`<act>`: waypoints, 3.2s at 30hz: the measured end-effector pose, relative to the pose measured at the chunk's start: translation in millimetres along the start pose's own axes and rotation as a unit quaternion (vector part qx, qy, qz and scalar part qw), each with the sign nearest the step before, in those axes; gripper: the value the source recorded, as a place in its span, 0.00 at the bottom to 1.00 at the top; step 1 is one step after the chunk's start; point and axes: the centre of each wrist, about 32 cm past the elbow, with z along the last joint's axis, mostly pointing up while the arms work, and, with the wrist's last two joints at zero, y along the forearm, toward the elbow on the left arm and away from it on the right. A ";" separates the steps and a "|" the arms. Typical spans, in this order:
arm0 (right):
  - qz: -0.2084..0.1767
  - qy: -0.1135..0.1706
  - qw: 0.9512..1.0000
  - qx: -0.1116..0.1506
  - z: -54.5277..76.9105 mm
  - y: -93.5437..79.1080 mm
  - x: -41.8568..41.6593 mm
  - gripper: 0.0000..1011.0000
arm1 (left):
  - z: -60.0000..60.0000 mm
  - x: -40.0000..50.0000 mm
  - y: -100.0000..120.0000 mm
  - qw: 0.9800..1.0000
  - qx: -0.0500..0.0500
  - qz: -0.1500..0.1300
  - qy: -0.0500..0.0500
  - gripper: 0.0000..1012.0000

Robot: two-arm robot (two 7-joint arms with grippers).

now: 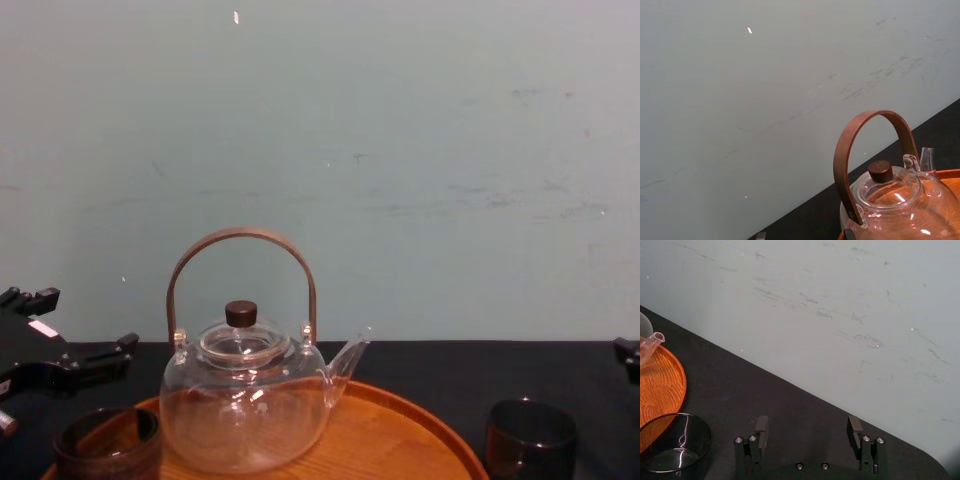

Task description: Pick up the glass from the table and place it on the tray.

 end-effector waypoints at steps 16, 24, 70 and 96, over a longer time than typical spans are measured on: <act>0.000 0.000 1.000 0.000 0.0 0.0 0.0 0.99 | 0.0 0.0 0.0 1.000 0.000 0.000 0.000 0.99; 0.000 0.000 1.000 0.000 0.0 0.0 0.0 0.99 | 0.0 0.0 0.0 1.000 0.000 0.000 0.000 0.99; 0.061 0.012 0.998 -0.005 13.9 -41.0 18.5 0.99 | 0.0 0.0 0.0 1.000 0.000 0.000 0.000 0.99; 0.153 0.050 0.985 -0.055 17.7 -97.2 33.4 0.99 | 0.0 0.0 0.0 1.000 0.000 0.000 0.000 0.99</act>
